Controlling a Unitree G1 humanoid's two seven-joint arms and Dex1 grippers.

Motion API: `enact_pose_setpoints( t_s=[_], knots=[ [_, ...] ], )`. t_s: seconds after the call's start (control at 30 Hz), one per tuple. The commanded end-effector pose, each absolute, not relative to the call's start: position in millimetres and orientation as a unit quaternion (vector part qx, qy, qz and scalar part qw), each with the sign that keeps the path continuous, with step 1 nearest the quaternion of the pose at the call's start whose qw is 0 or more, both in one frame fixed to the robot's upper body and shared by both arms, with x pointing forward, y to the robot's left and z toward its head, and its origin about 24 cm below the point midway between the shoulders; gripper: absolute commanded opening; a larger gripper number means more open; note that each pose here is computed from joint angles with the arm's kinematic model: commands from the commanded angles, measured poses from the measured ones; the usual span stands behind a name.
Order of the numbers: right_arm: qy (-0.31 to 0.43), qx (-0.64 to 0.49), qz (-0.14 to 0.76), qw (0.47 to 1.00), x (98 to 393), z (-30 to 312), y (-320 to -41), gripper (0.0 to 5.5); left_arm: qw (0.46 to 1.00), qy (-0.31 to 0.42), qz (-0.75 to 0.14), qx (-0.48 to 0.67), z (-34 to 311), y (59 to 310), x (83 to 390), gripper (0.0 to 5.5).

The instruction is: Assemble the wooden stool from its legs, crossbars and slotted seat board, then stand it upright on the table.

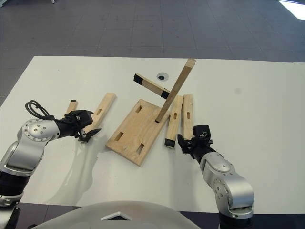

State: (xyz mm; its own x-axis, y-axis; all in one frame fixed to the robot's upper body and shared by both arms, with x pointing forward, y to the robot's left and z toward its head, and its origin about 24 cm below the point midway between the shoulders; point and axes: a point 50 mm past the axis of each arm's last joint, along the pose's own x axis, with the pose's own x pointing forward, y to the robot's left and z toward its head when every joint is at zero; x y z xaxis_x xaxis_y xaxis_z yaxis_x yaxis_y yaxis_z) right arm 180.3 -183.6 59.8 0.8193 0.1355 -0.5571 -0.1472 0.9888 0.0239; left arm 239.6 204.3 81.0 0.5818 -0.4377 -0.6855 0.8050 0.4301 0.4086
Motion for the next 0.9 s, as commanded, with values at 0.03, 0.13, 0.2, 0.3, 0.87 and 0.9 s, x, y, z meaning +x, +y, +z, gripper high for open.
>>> enact_pose_setpoints(
  t_s=[0.03,0.13,0.2,0.3,0.87,0.9],
  knots=[
    [0.301,-0.024,0.062,0.951,179,58,-187,3.57,0.810,0.250,-0.395,0.355,72,200,235,3.59],
    [0.293,-0.030,0.052,0.954,182,61,-192,3.57,0.806,0.258,-0.403,0.348,65,196,230,3.59],
    [0.292,-0.033,0.051,0.955,183,62,-192,3.57,0.800,0.269,-0.408,0.350,62,197,228,3.59],
    [0.304,-0.043,0.048,0.950,183,56,-198,3.57,0.774,0.299,-0.426,0.360,56,202,222,3.59],
    [0.310,-0.046,-0.004,0.949,196,42,-222,2.68,0.747,0.311,-0.494,0.319,51,171,208,3.59],
    [0.303,-0.042,-0.005,0.952,198,44,-222,2.57,0.751,0.304,-0.497,0.312,53,168,210,3.59]
  ],
)
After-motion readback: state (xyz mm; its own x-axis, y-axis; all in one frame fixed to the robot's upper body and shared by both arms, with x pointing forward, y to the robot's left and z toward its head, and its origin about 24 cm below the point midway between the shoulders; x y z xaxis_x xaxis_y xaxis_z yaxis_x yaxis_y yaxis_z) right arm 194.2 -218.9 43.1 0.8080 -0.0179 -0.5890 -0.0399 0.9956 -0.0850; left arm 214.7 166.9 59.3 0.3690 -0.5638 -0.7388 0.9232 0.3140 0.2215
